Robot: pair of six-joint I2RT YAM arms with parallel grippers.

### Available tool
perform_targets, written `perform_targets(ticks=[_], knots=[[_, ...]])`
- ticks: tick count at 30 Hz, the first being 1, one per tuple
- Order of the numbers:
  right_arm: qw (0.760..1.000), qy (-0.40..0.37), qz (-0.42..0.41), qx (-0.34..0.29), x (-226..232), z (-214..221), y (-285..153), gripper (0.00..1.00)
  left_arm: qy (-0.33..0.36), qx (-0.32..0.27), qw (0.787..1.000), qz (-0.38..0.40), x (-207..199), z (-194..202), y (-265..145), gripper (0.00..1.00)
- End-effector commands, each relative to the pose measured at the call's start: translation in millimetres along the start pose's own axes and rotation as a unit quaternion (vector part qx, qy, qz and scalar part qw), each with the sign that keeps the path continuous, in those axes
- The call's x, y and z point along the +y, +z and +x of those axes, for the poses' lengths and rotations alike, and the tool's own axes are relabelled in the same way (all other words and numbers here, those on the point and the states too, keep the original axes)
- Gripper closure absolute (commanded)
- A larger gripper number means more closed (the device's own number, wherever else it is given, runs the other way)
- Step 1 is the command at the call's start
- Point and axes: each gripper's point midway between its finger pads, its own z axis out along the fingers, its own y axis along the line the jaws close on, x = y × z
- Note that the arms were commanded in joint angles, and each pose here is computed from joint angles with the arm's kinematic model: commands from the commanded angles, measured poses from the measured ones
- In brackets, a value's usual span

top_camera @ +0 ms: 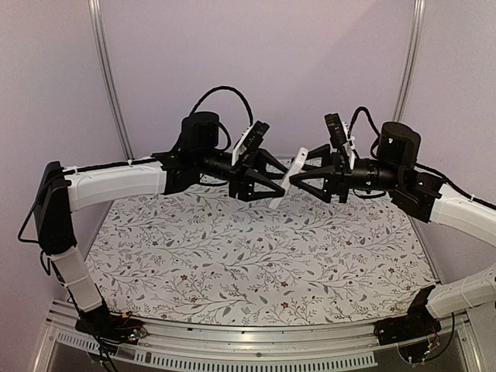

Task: Load the batteries into the remote control
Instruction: Pass from the left arm to the right

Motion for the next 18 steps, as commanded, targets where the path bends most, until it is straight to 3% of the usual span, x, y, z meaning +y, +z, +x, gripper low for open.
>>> perform_targets(ticks=[1, 6, 9, 13, 18], knots=[[1.000, 0.008, -0.013, 0.004, 4, -3, 5, 0.44, -0.003, 0.001, 1.000, -0.011, 9, 12, 3, 0.65], [1.000, 0.009, -0.015, 0.005, 4, -4, 7, 0.44, -0.008, 0.002, 1.000, -0.015, 11, 13, 3, 0.65], [1.000, 0.010, -0.020, 0.007, 7, -3, 8, 0.35, -0.010, 0.003, 1.000, -0.018, 14, 14, 3, 0.65], [1.000, 0.010, -0.019, 0.009, 6, -2, 9, 0.34, -0.011, 0.003, 1.000, -0.023, 16, 15, 3, 0.65], [1.000, 0.011, -0.010, 0.010, 3, -1, 9, 0.46, -0.012, 0.005, 0.999, -0.034, 20, 17, 3, 0.65]])
